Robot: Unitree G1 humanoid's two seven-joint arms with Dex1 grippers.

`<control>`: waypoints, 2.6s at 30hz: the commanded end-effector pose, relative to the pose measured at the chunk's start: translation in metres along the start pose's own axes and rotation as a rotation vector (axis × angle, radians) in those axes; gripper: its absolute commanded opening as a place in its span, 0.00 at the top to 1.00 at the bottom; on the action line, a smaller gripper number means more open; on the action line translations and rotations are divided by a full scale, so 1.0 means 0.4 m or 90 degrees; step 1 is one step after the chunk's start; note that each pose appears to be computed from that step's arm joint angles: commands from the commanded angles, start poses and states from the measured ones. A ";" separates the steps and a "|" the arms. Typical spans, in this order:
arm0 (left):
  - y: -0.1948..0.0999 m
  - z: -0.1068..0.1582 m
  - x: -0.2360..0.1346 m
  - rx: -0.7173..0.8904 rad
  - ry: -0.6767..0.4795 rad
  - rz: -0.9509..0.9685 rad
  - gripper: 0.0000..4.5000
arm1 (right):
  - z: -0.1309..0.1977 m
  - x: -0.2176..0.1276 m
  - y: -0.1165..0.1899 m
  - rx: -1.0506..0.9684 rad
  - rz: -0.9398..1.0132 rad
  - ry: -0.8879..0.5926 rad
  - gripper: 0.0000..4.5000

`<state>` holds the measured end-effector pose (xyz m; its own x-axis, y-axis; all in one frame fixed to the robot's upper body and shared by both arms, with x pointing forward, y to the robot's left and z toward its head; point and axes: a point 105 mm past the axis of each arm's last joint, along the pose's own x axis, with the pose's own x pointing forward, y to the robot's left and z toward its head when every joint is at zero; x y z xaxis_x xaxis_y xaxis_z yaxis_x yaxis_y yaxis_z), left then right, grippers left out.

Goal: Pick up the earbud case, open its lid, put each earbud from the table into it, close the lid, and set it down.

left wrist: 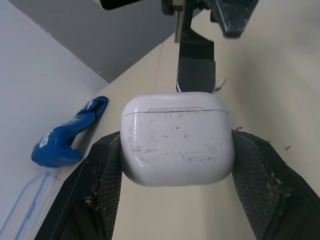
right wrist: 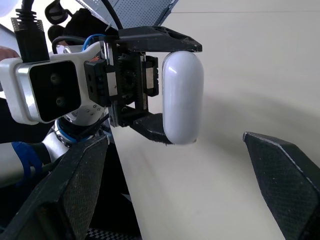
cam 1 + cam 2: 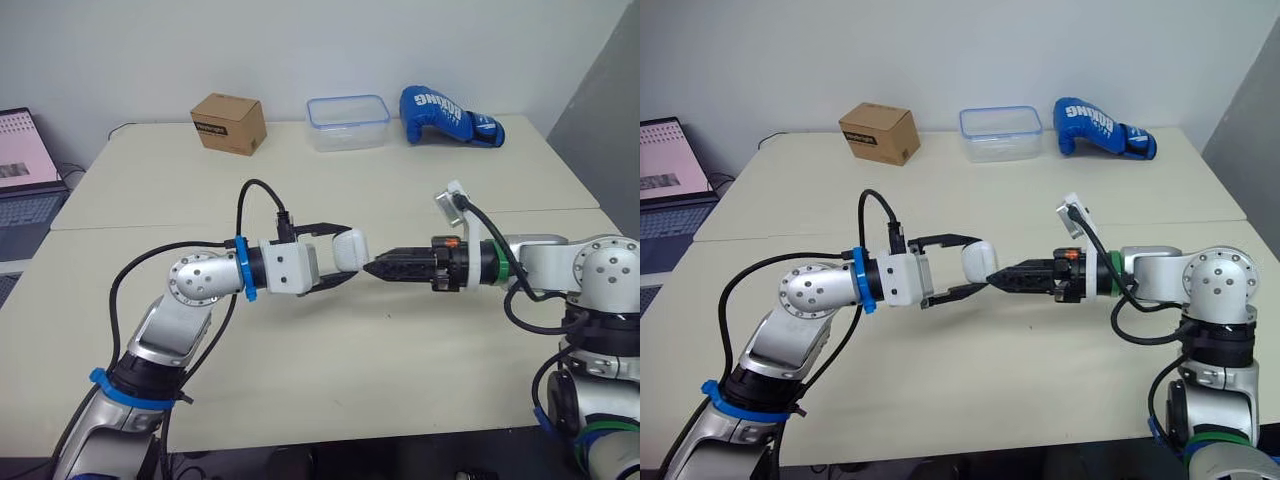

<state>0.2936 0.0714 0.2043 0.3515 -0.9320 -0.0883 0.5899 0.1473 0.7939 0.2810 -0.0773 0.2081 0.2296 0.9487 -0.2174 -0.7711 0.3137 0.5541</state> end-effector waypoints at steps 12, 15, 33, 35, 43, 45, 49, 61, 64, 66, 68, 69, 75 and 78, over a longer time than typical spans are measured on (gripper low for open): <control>-0.003 0.039 0.030 0.023 -0.040 -0.010 0.39 | 0.016 0.019 0.040 -0.006 0.032 -0.008 0.00; -0.004 0.041 0.032 0.022 -0.042 -0.011 0.39 | 0.017 0.020 0.041 -0.005 0.030 -0.009 0.04; -0.001 0.043 0.028 0.035 -0.046 -0.011 0.39 | 0.015 0.028 0.054 0.007 0.033 -0.008 0.83; -0.006 0.045 0.025 0.010 -0.056 -0.024 0.39 | 0.014 0.029 0.056 0.009 0.034 -0.006 0.83; -0.016 0.045 -0.002 -0.098 -0.040 -0.069 0.01 | 0.014 0.031 0.051 0.013 0.023 -0.005 0.83; -0.014 0.035 -0.023 -0.150 -0.018 -0.080 0.01 | 0.014 0.030 0.046 0.004 0.013 -0.002 0.83; -0.018 -0.007 -0.095 -0.329 0.084 -0.121 0.01 | -0.007 0.022 0.018 -0.084 -0.064 0.050 0.83; 0.022 -0.032 -0.100 -0.474 0.192 -0.164 0.01 | -0.024 0.022 0.007 -0.401 -0.105 0.195 0.83; 0.016 -0.035 -0.088 -0.460 0.213 -0.197 0.01 | -0.020 0.024 -0.002 -0.455 -0.115 0.219 0.83; 0.018 -0.031 -0.081 -0.450 0.208 -0.212 0.01 | -0.019 0.026 -0.007 -0.477 -0.117 0.231 0.83; 0.020 -0.025 -0.076 -0.435 0.196 -0.225 0.01 | -0.021 0.029 -0.007 -0.487 -0.110 0.240 0.83; 0.020 -0.022 -0.072 -0.423 0.188 -0.231 0.01 | -0.024 0.032 -0.004 -0.491 -0.102 0.245 0.83; 0.014 -0.024 -0.046 -0.403 0.176 -0.246 0.28 | -0.036 0.055 0.004 -0.509 -0.072 0.264 0.83; 0.018 -0.020 -0.032 -0.395 0.177 -0.248 0.34 | -0.033 0.068 -0.001 -0.523 -0.071 0.272 0.83</control>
<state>0.2986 0.0905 0.1950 0.1461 -0.8470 -0.5111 0.9853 0.0787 0.1514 0.2787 -0.0567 0.1784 0.1987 0.7576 -0.6218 -0.9800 0.1505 -0.1299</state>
